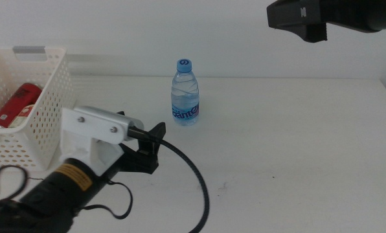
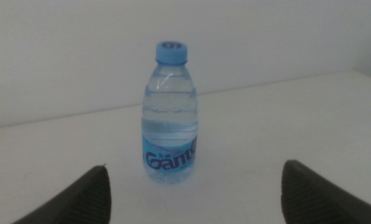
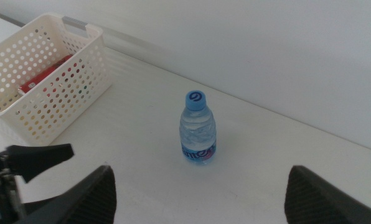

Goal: Use arms to grab the bottles and put them into the dustbin to the left of the table.

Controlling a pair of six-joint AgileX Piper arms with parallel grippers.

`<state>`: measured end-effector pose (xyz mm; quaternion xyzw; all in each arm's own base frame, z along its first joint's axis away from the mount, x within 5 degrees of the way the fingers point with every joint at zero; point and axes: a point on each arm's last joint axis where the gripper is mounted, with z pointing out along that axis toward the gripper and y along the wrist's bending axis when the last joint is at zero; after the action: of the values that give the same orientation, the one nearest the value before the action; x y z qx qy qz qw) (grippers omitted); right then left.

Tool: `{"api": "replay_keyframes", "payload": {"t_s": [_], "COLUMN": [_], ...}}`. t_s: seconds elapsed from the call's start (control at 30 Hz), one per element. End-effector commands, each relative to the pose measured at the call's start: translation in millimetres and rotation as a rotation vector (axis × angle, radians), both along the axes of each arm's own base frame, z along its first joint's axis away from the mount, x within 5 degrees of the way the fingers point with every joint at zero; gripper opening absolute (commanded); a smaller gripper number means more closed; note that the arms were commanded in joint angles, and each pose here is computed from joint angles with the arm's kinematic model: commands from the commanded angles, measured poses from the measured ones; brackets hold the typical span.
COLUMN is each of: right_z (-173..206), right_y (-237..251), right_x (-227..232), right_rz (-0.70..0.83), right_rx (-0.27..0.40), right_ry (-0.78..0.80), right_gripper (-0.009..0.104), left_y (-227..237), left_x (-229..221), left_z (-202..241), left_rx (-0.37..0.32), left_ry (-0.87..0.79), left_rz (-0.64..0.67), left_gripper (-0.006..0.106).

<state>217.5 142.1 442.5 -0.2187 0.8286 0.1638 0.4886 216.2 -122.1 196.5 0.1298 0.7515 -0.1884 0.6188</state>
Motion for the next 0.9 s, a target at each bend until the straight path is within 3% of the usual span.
{"api": "replay_keyframes", "payload": {"t_s": [0.0,0.6,0.87], "right_z": [1,1,1], "right_y": [-3,-3,-3], "right_x": [0,0,0], "right_rz": [-0.005,-0.005,-0.005], "right_rx": [0.000,0.000,0.000], "right_ry": [-0.010,-0.010,-0.010], "right_gripper": [0.086,0.086,0.086], "left_y": [-4,-42,-50], "left_x": [7,114,146], "left_z": [-7,-55,-82], "left_rx": [-0.032,0.050,0.048], "left_ry": [-0.042,-0.072,-0.050], "left_rz": [0.018,-0.059,-0.037], "left_gripper": [0.094,0.094,0.094]}}
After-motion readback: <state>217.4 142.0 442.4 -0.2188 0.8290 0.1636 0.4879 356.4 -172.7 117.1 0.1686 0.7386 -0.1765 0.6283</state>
